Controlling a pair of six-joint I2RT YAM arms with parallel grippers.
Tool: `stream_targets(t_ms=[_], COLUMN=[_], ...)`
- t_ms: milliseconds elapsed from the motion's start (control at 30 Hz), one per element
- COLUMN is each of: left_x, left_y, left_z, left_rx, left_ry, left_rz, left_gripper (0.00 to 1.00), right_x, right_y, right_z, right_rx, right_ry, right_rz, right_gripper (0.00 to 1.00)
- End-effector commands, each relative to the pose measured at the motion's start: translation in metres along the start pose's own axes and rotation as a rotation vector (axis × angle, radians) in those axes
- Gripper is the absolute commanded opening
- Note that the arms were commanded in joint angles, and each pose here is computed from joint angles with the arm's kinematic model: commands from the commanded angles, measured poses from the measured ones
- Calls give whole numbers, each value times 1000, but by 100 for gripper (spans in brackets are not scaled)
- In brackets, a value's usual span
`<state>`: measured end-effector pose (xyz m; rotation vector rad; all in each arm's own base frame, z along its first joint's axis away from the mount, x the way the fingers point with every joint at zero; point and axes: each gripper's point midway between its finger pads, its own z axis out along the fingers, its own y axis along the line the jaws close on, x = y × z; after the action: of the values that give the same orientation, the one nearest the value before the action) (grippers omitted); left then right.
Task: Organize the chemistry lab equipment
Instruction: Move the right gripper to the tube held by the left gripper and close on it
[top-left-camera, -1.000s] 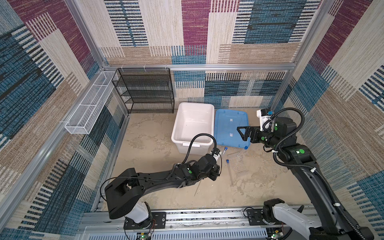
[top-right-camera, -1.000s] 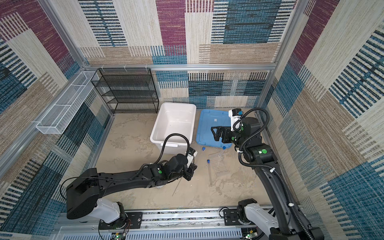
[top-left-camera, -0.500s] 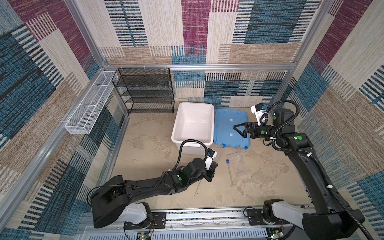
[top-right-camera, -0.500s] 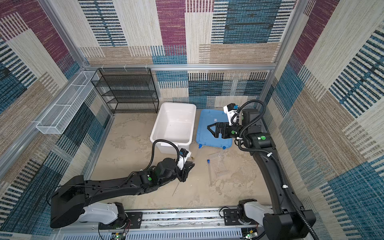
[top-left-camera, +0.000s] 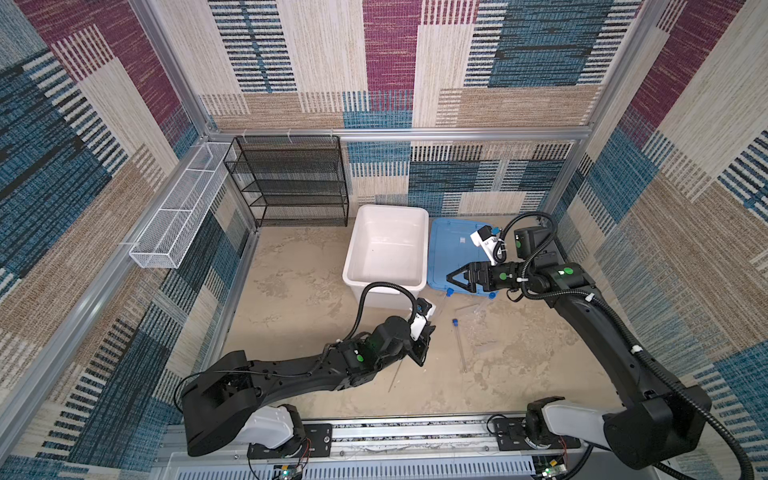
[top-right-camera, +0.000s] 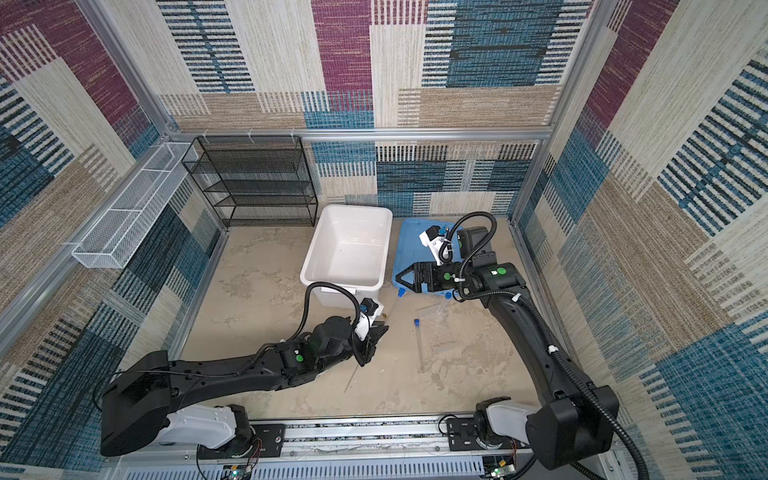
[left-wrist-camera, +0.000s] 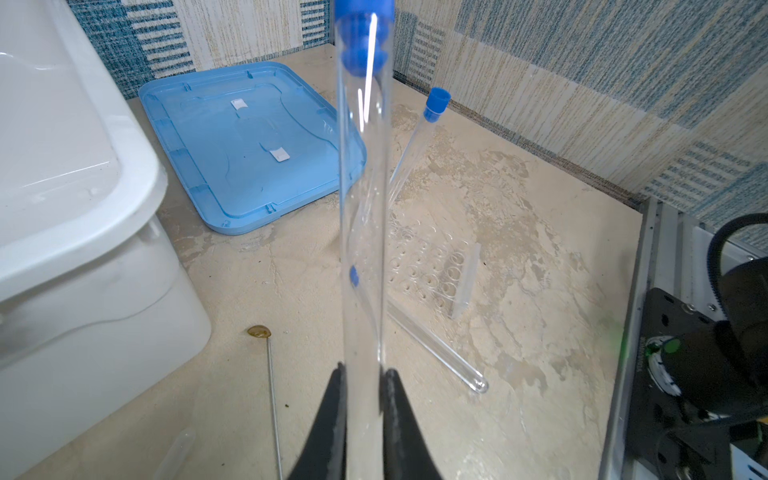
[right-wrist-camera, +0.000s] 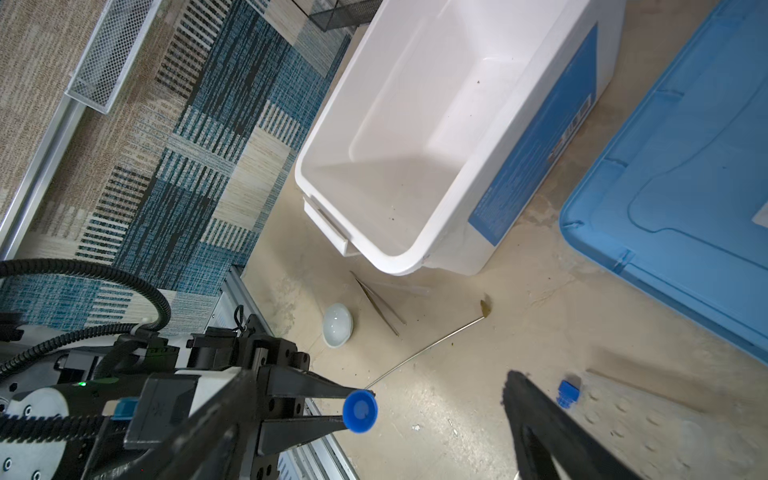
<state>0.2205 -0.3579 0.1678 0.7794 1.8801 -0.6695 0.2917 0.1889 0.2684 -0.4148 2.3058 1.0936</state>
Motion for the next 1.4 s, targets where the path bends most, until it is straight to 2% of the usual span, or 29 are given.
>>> stream_targets(t_ms=[0, 500, 833, 1067, 1200, 1367], left_x=[-9, -7, -5, -6, -6, -3], left_y=[0, 3, 2, 2, 1, 0], left_z=[1, 4, 5, 6, 6, 8], left_rx=[-9, -23, -19, -25, -24, -30], left_ry=[-34, -29, -20, -19, -16, -7], left_rz=[19, 25, 26, 35, 34, 33], left_gripper=[13, 12, 11, 11, 11, 11], right_x=[3, 19, 26, 27, 29, 31], right_y=[2, -1, 0, 1, 0, -1], right_z=[7, 26, 34, 34, 35, 36], right_rx=[-31, -69, -92, -95, -94, -95], right_ry=[11, 57, 80, 85, 90, 96], right_rz=[-3, 28, 44, 45, 47, 50], right_gripper=[92, 85, 59, 47, 36, 31])
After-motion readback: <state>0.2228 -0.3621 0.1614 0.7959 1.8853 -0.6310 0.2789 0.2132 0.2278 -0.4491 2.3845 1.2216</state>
